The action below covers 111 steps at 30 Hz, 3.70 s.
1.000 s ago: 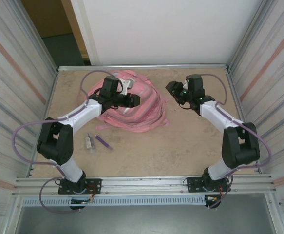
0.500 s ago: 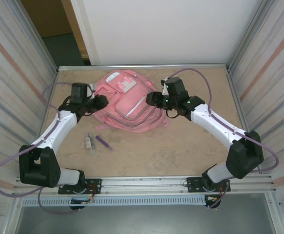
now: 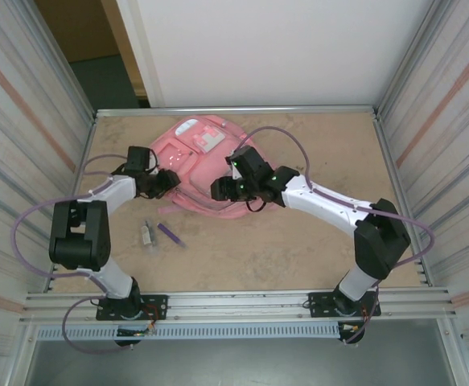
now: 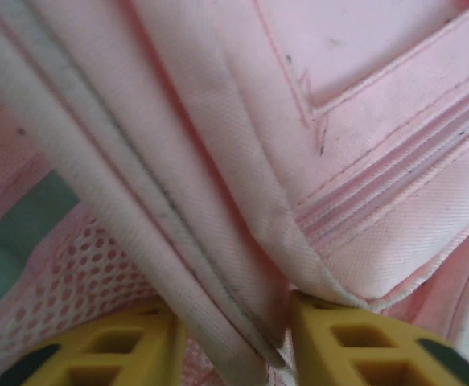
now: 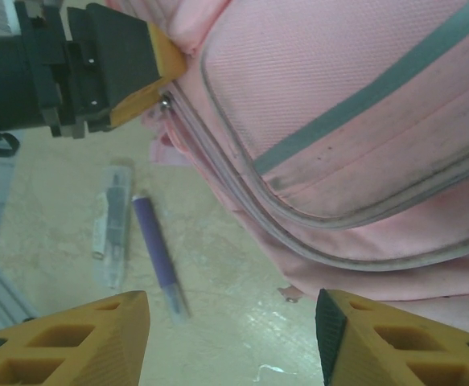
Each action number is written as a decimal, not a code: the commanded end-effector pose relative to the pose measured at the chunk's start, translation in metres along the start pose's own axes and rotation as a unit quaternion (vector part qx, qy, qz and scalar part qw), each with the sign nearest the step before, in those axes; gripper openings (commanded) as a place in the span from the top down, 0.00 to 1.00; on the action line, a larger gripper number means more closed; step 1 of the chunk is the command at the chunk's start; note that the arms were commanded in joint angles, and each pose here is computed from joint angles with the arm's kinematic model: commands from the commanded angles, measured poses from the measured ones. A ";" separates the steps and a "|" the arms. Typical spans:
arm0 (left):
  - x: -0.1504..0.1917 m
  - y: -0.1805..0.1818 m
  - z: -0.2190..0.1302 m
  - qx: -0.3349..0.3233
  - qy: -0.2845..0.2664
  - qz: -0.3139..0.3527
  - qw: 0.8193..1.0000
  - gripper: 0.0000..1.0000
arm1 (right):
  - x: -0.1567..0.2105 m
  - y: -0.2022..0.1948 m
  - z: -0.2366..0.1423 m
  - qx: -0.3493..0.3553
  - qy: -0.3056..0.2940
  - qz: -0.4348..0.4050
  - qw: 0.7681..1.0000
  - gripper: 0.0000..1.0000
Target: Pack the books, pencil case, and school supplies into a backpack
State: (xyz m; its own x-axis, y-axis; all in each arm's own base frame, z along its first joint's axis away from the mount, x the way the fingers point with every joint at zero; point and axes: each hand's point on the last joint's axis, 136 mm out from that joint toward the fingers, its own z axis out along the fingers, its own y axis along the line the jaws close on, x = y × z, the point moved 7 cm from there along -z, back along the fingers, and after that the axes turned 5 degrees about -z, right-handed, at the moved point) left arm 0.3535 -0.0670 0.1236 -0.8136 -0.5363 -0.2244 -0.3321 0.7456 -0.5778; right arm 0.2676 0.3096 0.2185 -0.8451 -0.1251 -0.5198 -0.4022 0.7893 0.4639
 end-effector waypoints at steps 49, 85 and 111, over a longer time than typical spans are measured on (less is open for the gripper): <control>0.100 -0.046 -0.009 0.158 0.089 -0.132 0.975 1.00 | 0.049 0.009 0.040 -0.074 -0.120 -0.697 0.704 0.47; 0.096 -0.041 -0.013 0.175 0.110 -0.136 0.969 1.00 | 0.044 0.006 0.045 -0.019 -0.192 -0.622 0.759 0.70; 0.117 -0.032 -0.017 0.205 0.043 -0.243 0.947 0.76 | 0.057 -0.006 0.041 -0.020 0.022 0.366 0.930 0.55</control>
State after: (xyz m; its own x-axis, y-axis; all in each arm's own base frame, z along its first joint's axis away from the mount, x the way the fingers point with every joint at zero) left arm 0.2611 -0.1521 0.1302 -0.6713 -0.7214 0.1704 -0.4768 0.2442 -0.8444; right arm 0.2332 0.3237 0.1525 -0.9472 0.3153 -0.0580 0.1804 0.6736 0.7168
